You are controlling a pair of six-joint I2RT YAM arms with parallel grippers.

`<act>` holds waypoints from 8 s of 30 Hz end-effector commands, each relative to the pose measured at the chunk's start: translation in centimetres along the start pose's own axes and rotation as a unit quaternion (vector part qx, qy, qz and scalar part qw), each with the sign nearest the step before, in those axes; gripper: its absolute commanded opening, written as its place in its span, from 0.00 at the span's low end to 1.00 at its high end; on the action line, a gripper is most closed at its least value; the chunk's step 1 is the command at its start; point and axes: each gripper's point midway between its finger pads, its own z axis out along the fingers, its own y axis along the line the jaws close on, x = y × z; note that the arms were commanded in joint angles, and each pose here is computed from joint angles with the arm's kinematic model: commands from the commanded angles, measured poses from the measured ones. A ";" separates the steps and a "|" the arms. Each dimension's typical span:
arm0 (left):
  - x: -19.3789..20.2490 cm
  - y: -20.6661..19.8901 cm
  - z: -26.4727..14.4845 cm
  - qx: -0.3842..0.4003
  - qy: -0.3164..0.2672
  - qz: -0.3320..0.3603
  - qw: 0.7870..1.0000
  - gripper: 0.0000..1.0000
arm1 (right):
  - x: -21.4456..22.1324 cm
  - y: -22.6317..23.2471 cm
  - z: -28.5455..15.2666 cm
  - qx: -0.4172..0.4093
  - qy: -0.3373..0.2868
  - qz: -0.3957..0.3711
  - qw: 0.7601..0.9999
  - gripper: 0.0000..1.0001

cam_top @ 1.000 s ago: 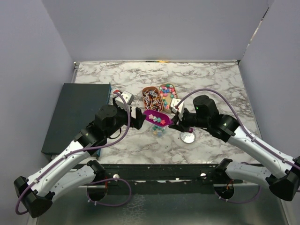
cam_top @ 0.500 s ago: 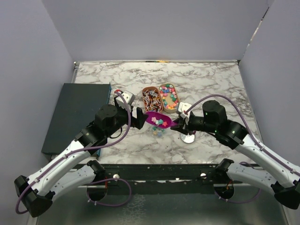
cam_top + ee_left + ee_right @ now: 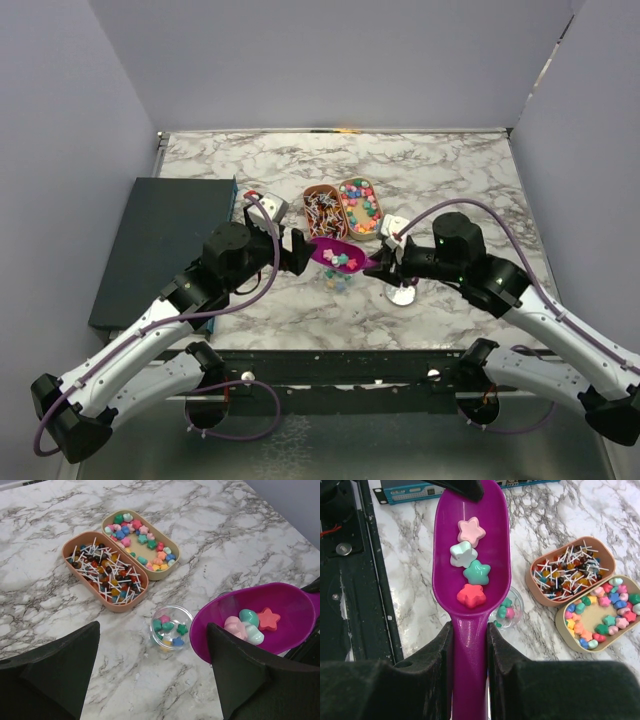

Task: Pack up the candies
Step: Place the fake candies in the packing bottle, then scoop the fake candies from the storage box.

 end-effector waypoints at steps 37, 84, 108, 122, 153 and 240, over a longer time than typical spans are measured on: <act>-2.0 3.6 -3.3 -0.098 -0.055 -0.004 0.994 0.89 | 10.4 -3.2 -1.9 0.056 0.391 0.065 0.916 0.01; -2.8 3.3 -4.4 -0.094 -0.074 -0.005 0.993 0.88 | 4.1 -9.5 -1.6 0.217 0.432 0.042 0.875 0.01; -2.9 3.3 -4.8 -0.098 -0.078 -0.004 0.992 0.89 | 6.0 -13.2 4.9 0.181 0.442 0.183 0.859 0.01; -3.1 3.4 -4.9 -0.099 -0.082 -0.004 0.992 0.88 | 7.7 -11.5 8.3 0.139 0.459 0.231 0.846 0.01; -3.4 3.1 -5.5 -0.096 -0.090 -0.003 0.991 0.88 | 11.8 -11.8 14.1 0.125 0.482 0.275 0.823 0.01; -2.7 5.1 -5.2 -0.150 -0.087 0.016 0.985 0.87 | 8.1 -11.4 9.1 0.225 0.197 0.198 0.933 0.01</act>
